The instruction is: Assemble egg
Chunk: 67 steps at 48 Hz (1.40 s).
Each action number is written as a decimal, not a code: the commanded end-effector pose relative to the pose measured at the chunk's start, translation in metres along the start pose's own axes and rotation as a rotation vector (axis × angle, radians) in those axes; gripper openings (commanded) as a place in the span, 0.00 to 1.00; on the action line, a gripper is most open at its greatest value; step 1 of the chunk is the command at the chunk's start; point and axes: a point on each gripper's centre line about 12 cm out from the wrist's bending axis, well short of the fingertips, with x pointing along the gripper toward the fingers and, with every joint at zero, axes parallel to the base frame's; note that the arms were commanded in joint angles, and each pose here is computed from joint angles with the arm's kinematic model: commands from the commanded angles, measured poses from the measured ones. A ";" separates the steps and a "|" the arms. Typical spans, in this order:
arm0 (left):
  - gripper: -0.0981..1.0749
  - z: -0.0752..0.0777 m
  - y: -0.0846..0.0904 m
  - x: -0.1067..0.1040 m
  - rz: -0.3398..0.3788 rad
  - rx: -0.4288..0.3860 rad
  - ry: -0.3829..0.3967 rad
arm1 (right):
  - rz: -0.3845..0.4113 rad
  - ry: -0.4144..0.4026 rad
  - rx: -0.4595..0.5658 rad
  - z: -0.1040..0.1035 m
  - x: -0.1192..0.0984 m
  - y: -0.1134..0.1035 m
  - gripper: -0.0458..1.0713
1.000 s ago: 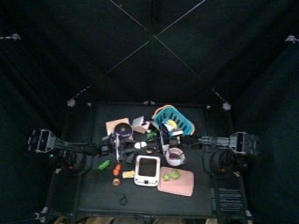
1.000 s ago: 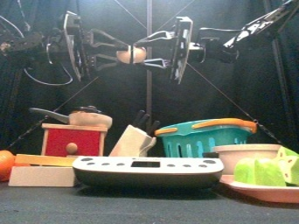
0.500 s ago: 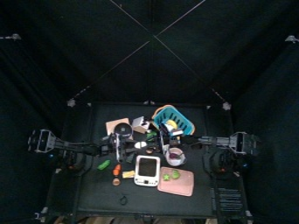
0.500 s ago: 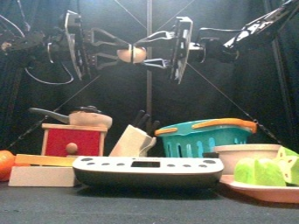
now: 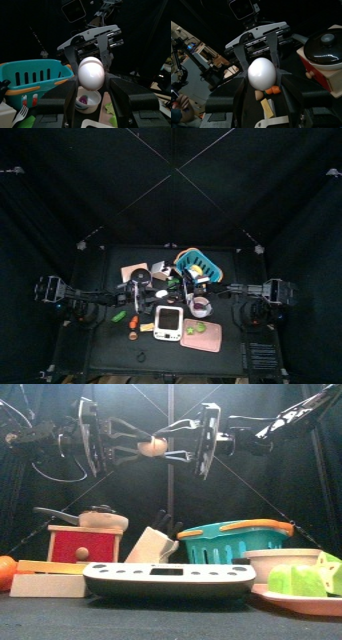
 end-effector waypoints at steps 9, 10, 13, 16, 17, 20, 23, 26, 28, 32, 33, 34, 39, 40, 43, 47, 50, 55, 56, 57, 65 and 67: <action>0.65 0.010 -0.001 0.003 -0.004 -0.001 -0.043 | 0.032 -0.055 -0.029 0.022 -0.002 0.012 0.61; 0.65 0.010 -0.001 0.003 -0.005 0.000 -0.043 | 0.034 -0.057 -0.029 0.022 -0.003 0.013 0.61; 0.65 0.010 -0.001 0.003 -0.005 0.000 -0.043 | 0.034 -0.057 -0.029 0.022 -0.002 0.012 0.61; 0.65 0.008 -0.001 0.003 -0.005 0.000 -0.040 | 0.033 -0.058 -0.030 0.023 -0.002 0.012 0.61; 0.65 0.008 -0.001 0.003 -0.005 0.000 -0.040 | 0.034 -0.057 -0.029 0.022 -0.002 0.012 0.61; 0.65 0.008 -0.001 0.004 -0.002 0.000 -0.038 | 0.036 -0.059 -0.030 0.023 -0.002 0.013 0.61; 0.65 0.008 0.000 0.005 0.001 0.000 -0.041 | 0.040 -0.061 -0.031 0.024 -0.002 0.013 0.61; 0.65 0.009 0.000 0.005 -0.001 0.001 -0.042 | 0.042 -0.061 -0.030 0.023 -0.001 0.013 0.61; 0.65 0.009 0.000 0.006 -0.001 0.001 -0.043 | 0.045 -0.060 -0.028 0.022 -0.001 0.013 0.61; 0.65 0.009 0.000 0.007 -0.001 0.001 -0.043 | 0.052 -0.063 -0.029 0.023 -0.001 0.014 0.61; 0.65 0.008 0.000 0.007 -0.002 0.002 -0.042 | 0.054 -0.063 -0.028 0.022 0.000 0.013 0.61; 0.65 0.009 0.000 0.008 -0.002 0.002 -0.043 | 0.057 -0.064 -0.028 0.023 0.000 0.014 0.61; 0.65 0.008 0.000 0.009 -0.001 0.002 -0.044 | 0.061 -0.064 -0.027 0.022 0.002 0.013 0.61; 0.65 0.008 0.000 0.009 0.000 0.002 -0.042 | 0.061 -0.063 -0.026 0.022 0.002 0.012 0.61; 0.65 0.008 0.000 0.009 -0.001 0.002 -0.047 | 0.061 -0.063 -0.026 0.022 0.003 0.012 0.61; 0.65 0.009 0.001 0.009 0.001 0.004 -0.050 | 0.059 -0.060 -0.025 0.021 0.003 0.011 0.61; 0.65 0.008 0.001 0.008 0.001 0.005 -0.049 | 0.059 -0.060 -0.025 0.021 0.003 0.011 0.61; 0.66 0.007 -0.001 0.007 -0.011 0.009 -0.047 | 0.057 -0.056 -0.024 0.019 0.002 0.011 0.61; 0.66 0.007 -0.002 0.007 -0.015 0.011 -0.047 | 0.057 -0.055 -0.024 0.019 0.002 0.011 0.61; 0.67 0.006 -0.003 0.007 -0.021 0.013 -0.045 | 0.057 -0.055 -0.024 0.019 0.002 0.011 0.61; 0.77 0.004 -0.002 0.005 -0.021 0.014 -0.037 | 0.054 -0.049 -0.020 0.016 0.001 0.010 0.61; 0.80 0.004 -0.002 0.004 -0.019 0.013 -0.036 | 0.053 -0.049 -0.018 0.016 0.001 0.009 0.61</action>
